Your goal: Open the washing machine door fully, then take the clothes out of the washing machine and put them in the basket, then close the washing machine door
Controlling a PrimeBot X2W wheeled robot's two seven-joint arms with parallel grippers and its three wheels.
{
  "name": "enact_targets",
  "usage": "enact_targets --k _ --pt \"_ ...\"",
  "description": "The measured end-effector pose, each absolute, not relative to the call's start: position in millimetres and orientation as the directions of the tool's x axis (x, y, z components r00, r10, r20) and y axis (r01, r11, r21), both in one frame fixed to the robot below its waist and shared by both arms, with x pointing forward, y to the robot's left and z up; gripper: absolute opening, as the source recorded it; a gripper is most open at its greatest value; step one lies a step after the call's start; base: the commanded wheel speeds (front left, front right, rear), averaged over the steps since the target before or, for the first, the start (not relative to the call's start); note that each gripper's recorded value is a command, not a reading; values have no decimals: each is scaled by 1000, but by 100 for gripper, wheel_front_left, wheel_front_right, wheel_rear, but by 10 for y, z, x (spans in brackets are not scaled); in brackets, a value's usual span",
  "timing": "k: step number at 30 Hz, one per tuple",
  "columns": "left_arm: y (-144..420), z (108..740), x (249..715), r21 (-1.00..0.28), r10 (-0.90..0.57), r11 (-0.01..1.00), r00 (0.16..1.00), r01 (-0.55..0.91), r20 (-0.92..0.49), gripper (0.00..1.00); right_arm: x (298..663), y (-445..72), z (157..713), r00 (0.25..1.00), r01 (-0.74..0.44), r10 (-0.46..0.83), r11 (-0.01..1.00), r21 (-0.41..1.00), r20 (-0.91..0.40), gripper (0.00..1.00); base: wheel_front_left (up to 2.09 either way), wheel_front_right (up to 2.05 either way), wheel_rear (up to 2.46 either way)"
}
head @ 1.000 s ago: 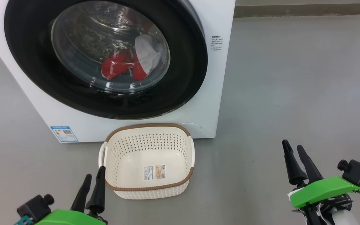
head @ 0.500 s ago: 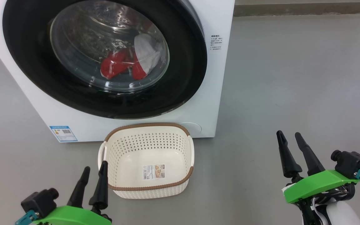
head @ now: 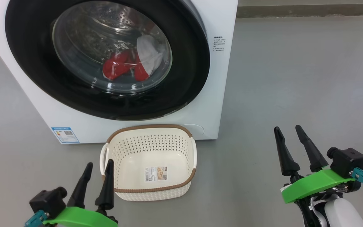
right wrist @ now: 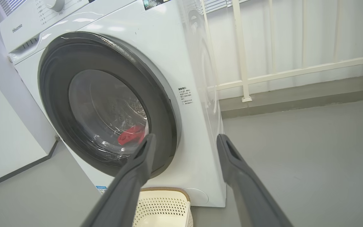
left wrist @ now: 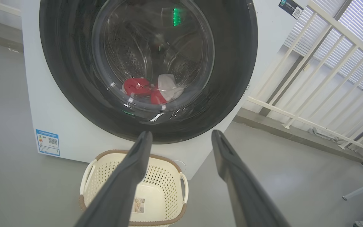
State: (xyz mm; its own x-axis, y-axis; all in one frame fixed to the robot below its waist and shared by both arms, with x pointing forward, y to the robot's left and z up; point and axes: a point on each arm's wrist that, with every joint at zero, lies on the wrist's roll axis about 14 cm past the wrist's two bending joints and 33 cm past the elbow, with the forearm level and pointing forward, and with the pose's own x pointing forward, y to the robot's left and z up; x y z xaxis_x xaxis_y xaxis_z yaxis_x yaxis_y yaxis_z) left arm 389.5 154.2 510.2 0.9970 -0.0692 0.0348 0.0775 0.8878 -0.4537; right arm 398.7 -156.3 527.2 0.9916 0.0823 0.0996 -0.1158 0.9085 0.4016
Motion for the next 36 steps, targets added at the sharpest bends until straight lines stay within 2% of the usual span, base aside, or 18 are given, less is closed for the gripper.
enact_targets --k 28,36 --pt "1464 5452 3994 -201 -102 970 978 138 180 100 4085 -1429 5519 967 -178 155 979 101 201 100 0 0 0" --pt "1447 5480 4006 -188 -108 972 976 144 188 100 4088 -1413 5518 966 -182 162 980 85 204 100 0 0 0"
